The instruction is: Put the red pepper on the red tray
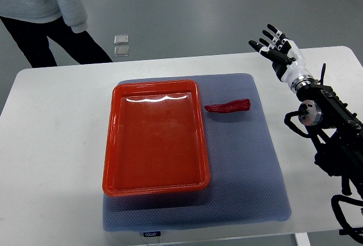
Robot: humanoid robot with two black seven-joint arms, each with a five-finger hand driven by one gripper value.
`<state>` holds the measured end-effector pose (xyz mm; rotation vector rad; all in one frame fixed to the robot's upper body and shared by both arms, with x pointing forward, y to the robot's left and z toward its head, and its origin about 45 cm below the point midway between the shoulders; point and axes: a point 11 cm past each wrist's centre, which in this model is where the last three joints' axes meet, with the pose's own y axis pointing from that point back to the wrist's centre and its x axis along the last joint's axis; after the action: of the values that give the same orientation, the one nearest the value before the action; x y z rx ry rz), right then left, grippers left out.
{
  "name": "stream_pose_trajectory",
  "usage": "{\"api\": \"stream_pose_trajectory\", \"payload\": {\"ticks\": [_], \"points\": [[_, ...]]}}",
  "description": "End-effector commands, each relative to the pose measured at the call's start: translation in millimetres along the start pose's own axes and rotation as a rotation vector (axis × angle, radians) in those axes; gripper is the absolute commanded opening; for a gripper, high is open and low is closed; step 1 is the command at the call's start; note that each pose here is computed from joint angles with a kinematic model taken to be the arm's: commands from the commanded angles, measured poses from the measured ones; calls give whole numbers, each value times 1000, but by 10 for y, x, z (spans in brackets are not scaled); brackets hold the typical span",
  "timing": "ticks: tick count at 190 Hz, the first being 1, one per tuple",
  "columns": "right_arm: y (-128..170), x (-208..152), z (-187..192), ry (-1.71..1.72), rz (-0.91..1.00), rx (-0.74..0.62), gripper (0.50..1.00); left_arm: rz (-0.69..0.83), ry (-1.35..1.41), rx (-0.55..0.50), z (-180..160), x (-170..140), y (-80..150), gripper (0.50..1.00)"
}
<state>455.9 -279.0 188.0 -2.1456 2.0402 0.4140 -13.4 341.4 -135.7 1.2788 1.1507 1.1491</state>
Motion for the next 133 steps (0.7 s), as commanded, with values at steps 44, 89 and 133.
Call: {"api": "stream_pose_trajectory", "payload": {"ticks": [44,89,133], "points": [[1,0,0,3,0,1,915,4,8,8,-54,12,0,1000],[1,3,-3,3,-2,1,915,1,8,5,-35,3,-1,1000],[-2,0,-13,5,-6,4,915,0,6,5,-34,-2,-1,1000]]}}
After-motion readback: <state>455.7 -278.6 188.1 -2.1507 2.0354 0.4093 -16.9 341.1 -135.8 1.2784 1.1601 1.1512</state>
